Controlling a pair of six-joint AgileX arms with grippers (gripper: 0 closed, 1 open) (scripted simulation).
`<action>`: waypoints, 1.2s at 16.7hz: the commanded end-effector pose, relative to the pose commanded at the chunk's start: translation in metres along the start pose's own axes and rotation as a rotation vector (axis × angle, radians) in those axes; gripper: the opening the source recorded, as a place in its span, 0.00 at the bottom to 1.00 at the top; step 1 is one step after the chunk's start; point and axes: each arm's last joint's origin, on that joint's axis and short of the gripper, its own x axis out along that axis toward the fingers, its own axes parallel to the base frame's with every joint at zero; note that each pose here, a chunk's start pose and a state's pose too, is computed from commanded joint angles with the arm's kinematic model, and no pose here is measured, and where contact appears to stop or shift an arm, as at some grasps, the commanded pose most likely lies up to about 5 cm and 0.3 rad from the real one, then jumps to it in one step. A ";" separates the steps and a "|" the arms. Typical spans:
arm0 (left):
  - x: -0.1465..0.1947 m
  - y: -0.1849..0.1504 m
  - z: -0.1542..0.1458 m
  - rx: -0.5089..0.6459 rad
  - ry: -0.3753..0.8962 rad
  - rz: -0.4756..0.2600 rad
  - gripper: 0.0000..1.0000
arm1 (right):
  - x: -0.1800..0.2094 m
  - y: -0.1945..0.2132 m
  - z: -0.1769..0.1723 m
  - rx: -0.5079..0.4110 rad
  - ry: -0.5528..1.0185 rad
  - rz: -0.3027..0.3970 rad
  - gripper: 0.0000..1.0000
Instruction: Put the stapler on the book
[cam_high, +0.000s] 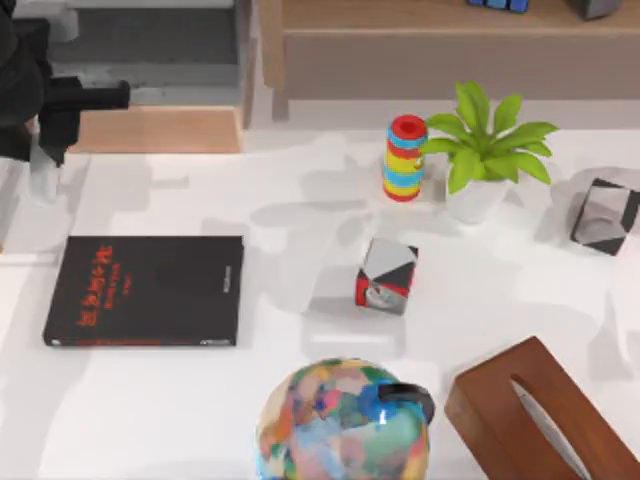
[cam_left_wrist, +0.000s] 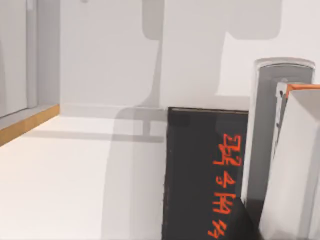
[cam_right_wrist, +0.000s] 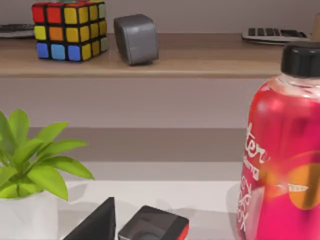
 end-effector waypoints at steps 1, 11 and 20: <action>0.009 -0.013 -0.007 0.007 0.021 -0.002 0.00 | 0.000 0.000 0.000 0.000 0.000 0.000 1.00; 0.060 -0.064 -0.046 0.039 0.139 0.023 0.00 | 0.000 0.000 0.000 0.000 0.000 0.000 1.00; 0.088 -0.063 -0.050 0.039 0.139 0.022 0.00 | 0.000 0.000 0.000 0.000 0.000 0.000 1.00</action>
